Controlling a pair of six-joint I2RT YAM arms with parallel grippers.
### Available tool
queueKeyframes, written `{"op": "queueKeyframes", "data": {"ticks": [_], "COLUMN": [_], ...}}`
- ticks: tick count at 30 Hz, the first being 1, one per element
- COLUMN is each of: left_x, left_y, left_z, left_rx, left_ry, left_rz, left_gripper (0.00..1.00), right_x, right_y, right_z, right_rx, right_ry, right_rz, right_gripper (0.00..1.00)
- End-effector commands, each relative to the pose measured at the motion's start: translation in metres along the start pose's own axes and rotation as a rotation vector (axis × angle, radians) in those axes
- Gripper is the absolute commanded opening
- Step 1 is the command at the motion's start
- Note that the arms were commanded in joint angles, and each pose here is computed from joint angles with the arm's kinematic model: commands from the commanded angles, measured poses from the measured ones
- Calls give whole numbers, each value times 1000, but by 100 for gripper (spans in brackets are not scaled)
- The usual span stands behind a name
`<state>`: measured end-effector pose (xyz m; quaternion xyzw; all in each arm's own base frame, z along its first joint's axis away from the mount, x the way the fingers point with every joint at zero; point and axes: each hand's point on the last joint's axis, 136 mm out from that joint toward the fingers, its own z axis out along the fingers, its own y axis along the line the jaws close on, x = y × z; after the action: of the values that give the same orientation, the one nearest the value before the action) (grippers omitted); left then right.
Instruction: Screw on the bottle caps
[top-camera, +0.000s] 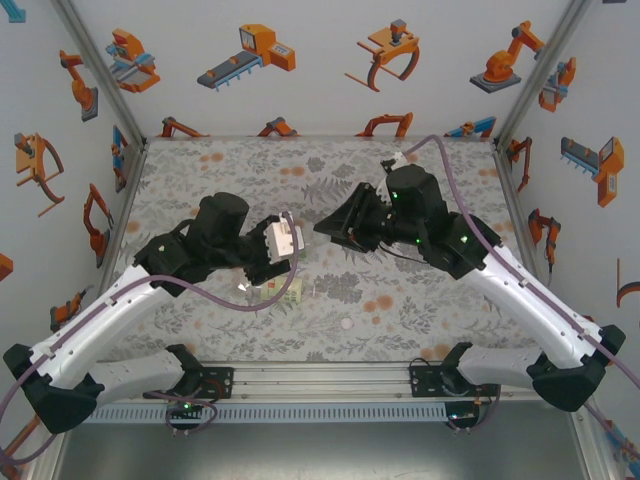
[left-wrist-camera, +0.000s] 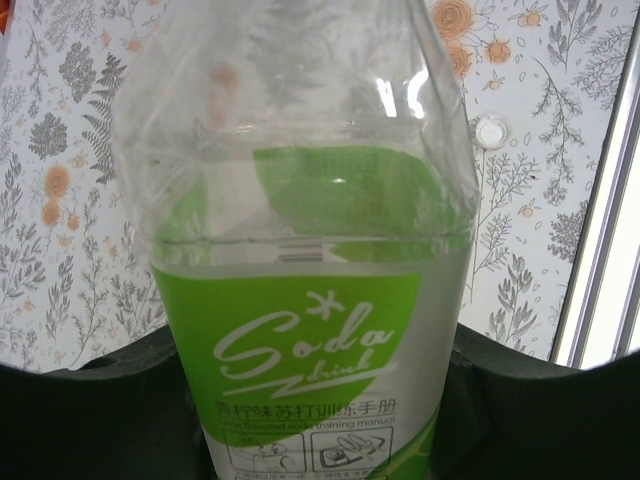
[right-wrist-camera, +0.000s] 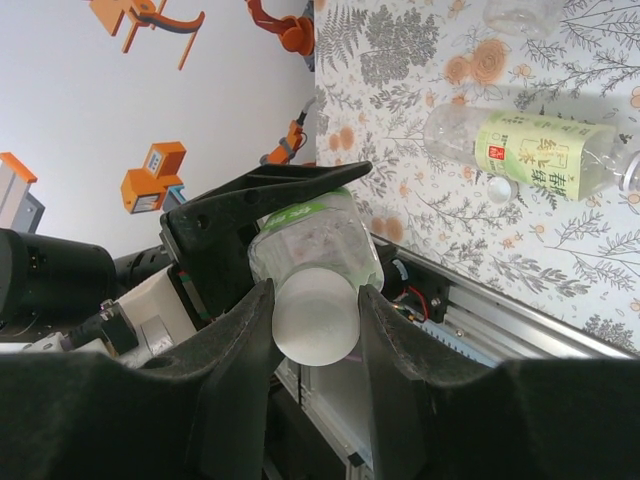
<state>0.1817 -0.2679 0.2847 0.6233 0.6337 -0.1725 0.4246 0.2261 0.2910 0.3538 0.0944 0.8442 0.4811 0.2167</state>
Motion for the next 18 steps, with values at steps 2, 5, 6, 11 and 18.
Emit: {"op": "queueKeyframes", "data": {"ticks": [2,5,6,11,18], "left_x": [-63,-62,-62,-66,-68], "left_y": [-9,-12,-14,-23,-33], "left_z": [-26,-26,-26,-30,-35], "left_rx": [44,56,59,95,149], "left_ry": [-273,-274,-280,-337,-347], "left_rz": [136,127,124,104,73], "left_gripper": [0,0,0,0,0], "right_x": [-7,-17,-19,-17,14], "right_y": [10,40,49,79,102], "right_z": [-5,-26,-33,-61,-98], "right_rx": [1,-63,-81,-172,-359], "right_ry": [-32,-86,-96,-126,-134], "right_rz": [-159,-325,-381,-630,-1120], "right_gripper": [45,67,71,74,74]}}
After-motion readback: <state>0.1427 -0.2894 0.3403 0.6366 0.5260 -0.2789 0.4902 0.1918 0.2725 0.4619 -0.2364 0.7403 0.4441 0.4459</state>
